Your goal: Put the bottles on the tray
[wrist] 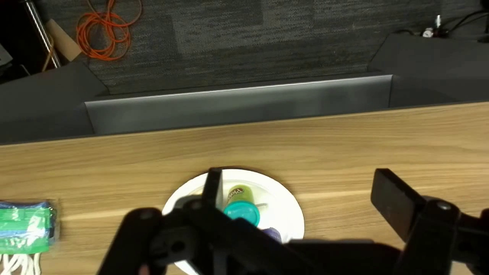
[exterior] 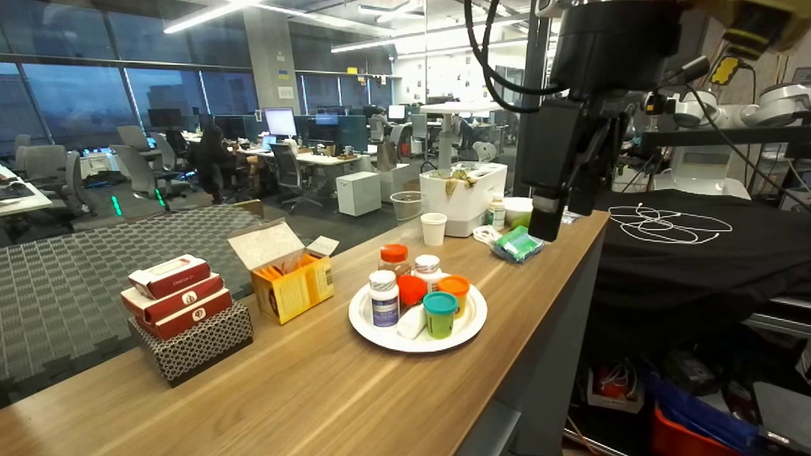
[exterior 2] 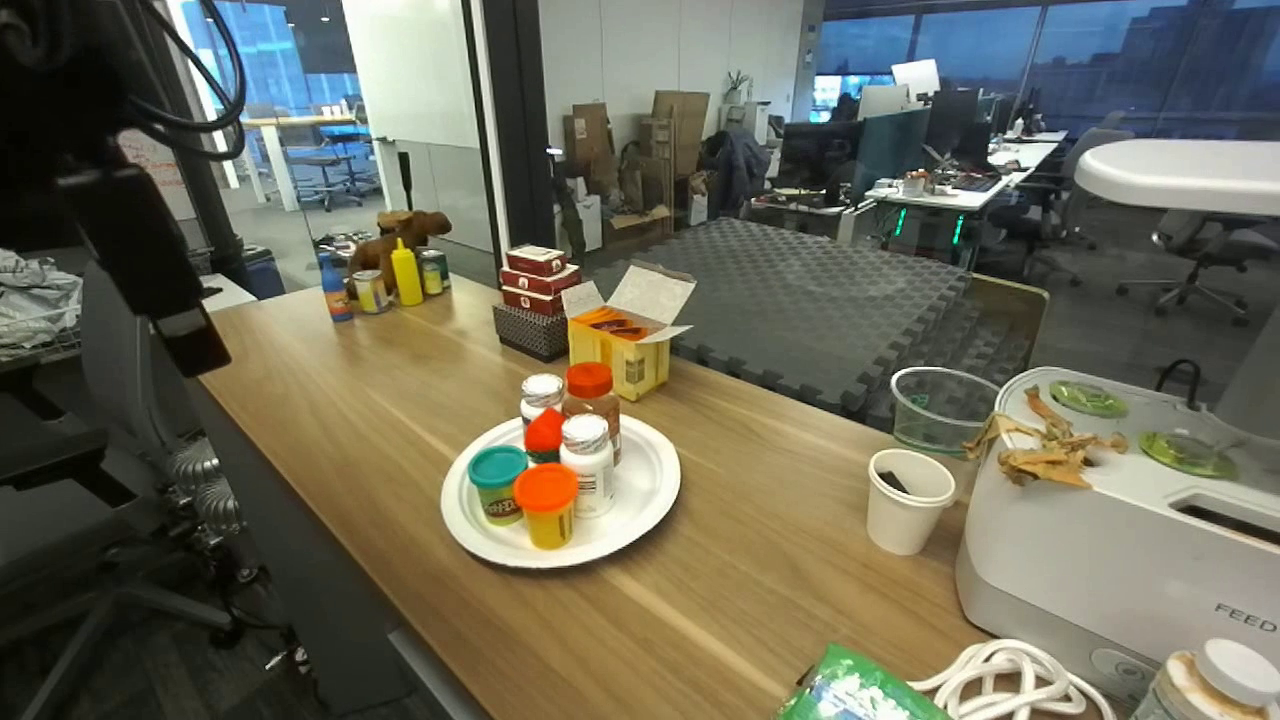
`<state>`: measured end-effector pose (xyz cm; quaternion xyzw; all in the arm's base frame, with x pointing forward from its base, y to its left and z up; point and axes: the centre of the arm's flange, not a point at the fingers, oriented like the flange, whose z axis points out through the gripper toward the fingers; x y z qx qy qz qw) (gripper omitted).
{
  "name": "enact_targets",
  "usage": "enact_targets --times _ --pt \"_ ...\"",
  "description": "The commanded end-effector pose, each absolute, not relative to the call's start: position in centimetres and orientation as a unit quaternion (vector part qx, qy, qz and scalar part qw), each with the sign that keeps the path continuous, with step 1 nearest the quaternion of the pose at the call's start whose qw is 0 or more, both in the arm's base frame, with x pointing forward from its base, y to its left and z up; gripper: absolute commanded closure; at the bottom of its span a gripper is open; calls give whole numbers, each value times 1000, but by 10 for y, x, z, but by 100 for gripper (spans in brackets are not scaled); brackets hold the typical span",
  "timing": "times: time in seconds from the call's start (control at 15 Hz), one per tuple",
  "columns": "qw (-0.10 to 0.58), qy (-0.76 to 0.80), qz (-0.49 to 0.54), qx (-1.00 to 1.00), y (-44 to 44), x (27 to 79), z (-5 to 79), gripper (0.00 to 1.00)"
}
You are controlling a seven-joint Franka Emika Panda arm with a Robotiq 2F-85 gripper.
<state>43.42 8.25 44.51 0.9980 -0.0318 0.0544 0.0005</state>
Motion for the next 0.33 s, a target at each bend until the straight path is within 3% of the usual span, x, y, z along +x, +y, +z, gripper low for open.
enact_targets --times 0.0,0.27 --pt "0 -31 53 998 82 434 444 0" --pt "1 -30 52 998 82 433 443 0"
